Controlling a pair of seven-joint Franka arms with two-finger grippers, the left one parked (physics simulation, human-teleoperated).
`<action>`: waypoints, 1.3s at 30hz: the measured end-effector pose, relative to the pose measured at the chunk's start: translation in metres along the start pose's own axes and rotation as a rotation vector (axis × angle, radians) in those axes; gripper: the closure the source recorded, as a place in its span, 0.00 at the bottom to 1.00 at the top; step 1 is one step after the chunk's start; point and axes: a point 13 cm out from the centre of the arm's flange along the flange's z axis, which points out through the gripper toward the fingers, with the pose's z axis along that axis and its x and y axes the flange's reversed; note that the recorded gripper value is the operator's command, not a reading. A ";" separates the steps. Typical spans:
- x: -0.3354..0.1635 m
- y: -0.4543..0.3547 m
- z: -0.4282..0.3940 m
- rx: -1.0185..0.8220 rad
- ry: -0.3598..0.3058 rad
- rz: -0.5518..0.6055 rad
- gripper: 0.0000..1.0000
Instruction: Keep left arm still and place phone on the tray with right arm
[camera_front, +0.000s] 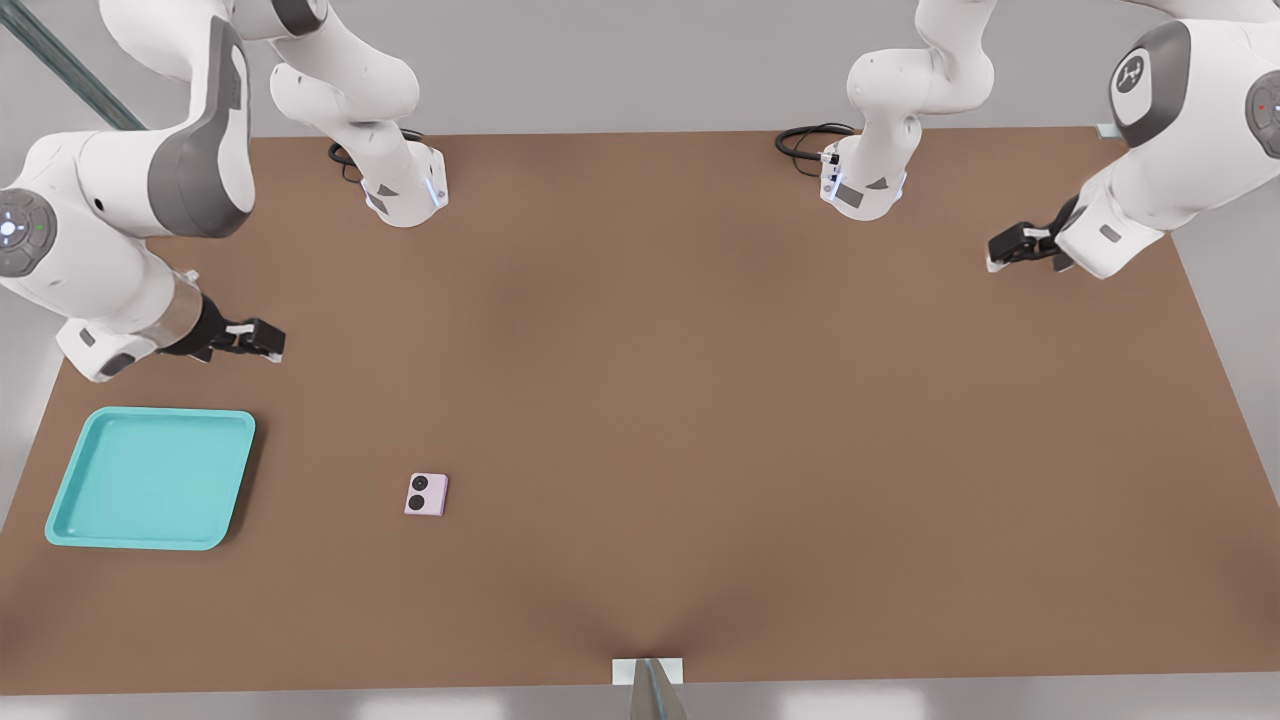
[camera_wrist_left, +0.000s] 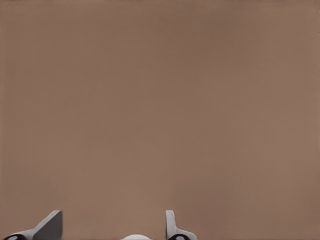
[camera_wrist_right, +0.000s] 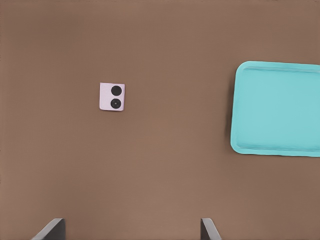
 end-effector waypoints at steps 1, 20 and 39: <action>-0.003 0.001 -0.001 -0.001 -0.014 -0.001 0.00; -0.112 0.100 0.385 -0.024 0.006 -0.037 0.00; -0.136 0.119 0.441 -0.052 -0.095 0.060 0.13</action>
